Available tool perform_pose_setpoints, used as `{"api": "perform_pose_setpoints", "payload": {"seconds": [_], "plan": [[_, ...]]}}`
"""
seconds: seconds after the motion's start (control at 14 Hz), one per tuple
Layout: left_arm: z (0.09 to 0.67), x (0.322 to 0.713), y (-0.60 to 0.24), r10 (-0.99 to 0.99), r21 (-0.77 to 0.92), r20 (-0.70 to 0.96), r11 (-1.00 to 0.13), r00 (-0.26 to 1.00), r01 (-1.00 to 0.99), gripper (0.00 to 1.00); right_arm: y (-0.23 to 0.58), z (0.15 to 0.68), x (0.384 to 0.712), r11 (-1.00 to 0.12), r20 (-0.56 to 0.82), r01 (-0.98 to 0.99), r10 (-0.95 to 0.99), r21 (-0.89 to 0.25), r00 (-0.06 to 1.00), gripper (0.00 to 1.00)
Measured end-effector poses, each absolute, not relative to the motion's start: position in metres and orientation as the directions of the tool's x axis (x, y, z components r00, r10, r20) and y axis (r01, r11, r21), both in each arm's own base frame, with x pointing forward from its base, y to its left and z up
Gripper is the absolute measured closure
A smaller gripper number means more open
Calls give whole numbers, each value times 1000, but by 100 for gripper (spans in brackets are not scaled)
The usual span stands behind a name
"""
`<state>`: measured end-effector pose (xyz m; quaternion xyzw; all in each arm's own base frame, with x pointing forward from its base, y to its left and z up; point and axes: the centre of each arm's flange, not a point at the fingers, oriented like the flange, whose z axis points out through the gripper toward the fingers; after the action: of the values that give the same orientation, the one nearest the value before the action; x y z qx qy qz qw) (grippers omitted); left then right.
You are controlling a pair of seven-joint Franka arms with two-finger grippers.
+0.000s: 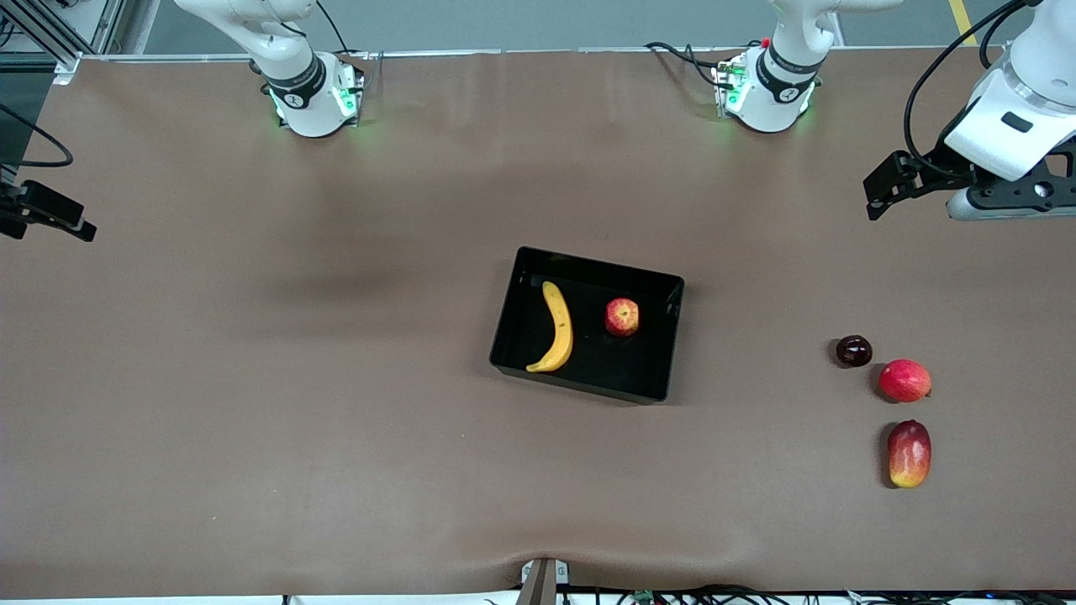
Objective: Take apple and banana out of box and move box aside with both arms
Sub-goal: 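Reach the left gripper over the red-yellow apple in the black tray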
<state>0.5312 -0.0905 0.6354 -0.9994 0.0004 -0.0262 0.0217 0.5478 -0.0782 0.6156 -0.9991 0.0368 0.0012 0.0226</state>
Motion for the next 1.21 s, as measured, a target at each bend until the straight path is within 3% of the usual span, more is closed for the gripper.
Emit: {"api": "perform_pose_setpoints", "payload": {"seconds": [0.79,1.21], "plan": [[625,548,-104,-22,-39,38,-999,999,-21,0,-67,619,550,-998,4,-51,-52,-40,999,0],[559,552,-210,-15,-43,-56,-999,998,-18,0,-61,619,550,-999,4,-39,-40,-38,999,0]]}}
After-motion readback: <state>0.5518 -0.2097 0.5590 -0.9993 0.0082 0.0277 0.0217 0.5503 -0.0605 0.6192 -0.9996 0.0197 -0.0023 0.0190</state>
